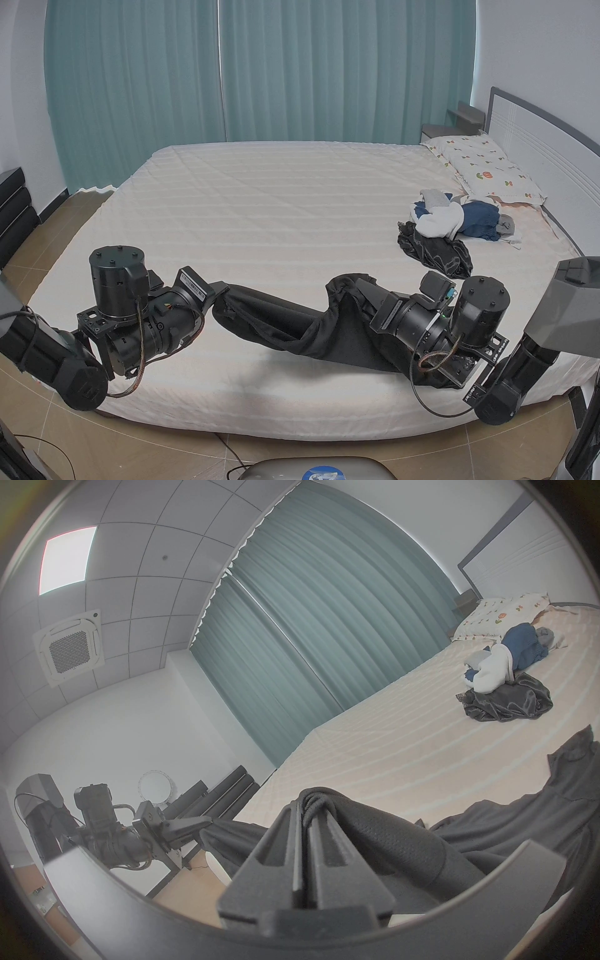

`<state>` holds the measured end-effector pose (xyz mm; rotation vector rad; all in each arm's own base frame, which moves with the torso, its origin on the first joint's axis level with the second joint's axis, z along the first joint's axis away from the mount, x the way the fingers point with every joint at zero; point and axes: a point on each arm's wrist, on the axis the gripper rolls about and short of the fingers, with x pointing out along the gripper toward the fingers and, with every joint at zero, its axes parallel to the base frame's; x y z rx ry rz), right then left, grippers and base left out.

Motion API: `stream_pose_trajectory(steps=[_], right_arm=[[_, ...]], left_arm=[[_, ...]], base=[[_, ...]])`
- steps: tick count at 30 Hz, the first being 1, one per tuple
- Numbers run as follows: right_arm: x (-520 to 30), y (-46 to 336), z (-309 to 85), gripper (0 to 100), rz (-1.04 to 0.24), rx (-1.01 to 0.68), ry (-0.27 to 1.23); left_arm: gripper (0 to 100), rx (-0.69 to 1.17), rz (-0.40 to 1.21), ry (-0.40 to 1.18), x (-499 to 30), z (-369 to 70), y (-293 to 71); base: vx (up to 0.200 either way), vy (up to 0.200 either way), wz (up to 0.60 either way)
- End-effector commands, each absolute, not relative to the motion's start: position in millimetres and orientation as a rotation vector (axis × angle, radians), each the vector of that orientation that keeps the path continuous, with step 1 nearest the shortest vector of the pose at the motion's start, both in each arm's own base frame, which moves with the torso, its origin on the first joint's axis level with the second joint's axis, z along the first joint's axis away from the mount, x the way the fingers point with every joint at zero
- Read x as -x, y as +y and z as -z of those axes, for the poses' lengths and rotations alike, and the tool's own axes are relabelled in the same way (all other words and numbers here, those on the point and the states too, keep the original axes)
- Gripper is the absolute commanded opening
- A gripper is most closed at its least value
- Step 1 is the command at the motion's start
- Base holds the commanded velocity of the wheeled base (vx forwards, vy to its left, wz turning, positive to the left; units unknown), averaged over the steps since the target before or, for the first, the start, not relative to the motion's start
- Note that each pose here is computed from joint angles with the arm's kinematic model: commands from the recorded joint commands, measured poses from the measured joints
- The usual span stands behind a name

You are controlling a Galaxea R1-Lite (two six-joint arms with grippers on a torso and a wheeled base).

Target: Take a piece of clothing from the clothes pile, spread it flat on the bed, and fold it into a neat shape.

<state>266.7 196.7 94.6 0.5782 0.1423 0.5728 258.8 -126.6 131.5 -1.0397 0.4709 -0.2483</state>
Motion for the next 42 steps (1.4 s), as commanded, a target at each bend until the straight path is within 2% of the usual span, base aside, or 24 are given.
stream_pose_trajectory(steps=[1, 5, 10, 14, 20, 21, 23, 26, 30, 31, 32, 35, 38, 42], right_arm=[[-245.5, 176.4, -93.6, 0, -0.563, -0.566, 0.195], [-228.3, 160.1, -83.9, 0, -0.606, -0.541, 0.291], [-206.6, 146.4, -99.9, 0, -0.650, -0.557, 0.280], [-184.3, 142.8, -117.1, 0, -0.740, -0.573, 0.252], [-143.8, 119.1, -162.3, 0, -0.956, -0.636, 0.113], [-143.8, 119.1, -162.3, 0, -0.956, -0.636, 0.113], [-128.0, 107.9, -186.4, 0, -1.032, -0.649, 0.007], [-117.2, 99.6, -215.7, 0, -1.073, -0.662, -0.091], [-115.0, 89.7, -257.8, 0, -1.043, -0.727, -0.120], [-115.0, 89.7, -257.8, 0, -1.043, -0.727, -0.120], [-124.0, 81.4, -275.0, 0, -0.979, -0.753, -0.110], [-144.8, 75.3, -294.7, 0, -0.893, -0.770, -0.116], [-172.3, 75.1, -317.2, 0, -0.853, -0.806, -0.143], [-220.8, 86.4, -313.9, 0, -0.797, -0.823, -0.082]], left_arm=[[0, 0.974, 0.311, 0.465, -234.5, -141.2, -122.3], [0, 0.935, 0.355, 0.480, -224.1, -144.0, -120.7], [0, 0.882, 0.358, 0.604, -203.0, -144.2, -115.1], [0, 0.873, 0.438, 0.664, -180.9, -157.8, -110.9], [0, 0.833, 0.558, 0.784, -134.8, -203.5, -102.5], [0, 0.833, 0.558, 0.784, -134.8, -203.5, -102.5], [0, 0.855, 0.599, 0.783, -122.6, -234.9, -92.6], [0, 0.879, 0.582, 0.735, -124.0, -252.8, -85.4], [0, 0.922, 0.532, 0.645, -135.6, -271.4, -75.9], [0, 0.922, 0.532, 0.645, -135.6, -271.4, -75.9], [0, 0.938, 0.489, 0.636, -147.4, -272.6, -74.4], [0, 0.944, 0.439, 0.649, -163.0, -267.7, -75.2], [0, 0.968, 0.383, 0.643, -180.6, -268.2, -72.2], [0, 1.039, 0.316, 0.629, -215.0, -266.9, -71.7]], base=[[0.000, 0.000, 0.00], [0.000, 0.000, 0.00], [0.000, 0.000, 0.00], [0.000, 0.000, 0.00], [0.000, 0.000, 0.00], [0.000, 0.000, 0.00], [0.000, 0.000, 0.00], [0.000, 0.000, 0.00], [0.000, 0.000, 0.00], [0.000, 0.000, 0.00], [0.000, 0.000, 0.00], [0.000, 0.000, 0.00], [0.000, 0.000, 0.00], [0.000, 0.000, 0.00]])
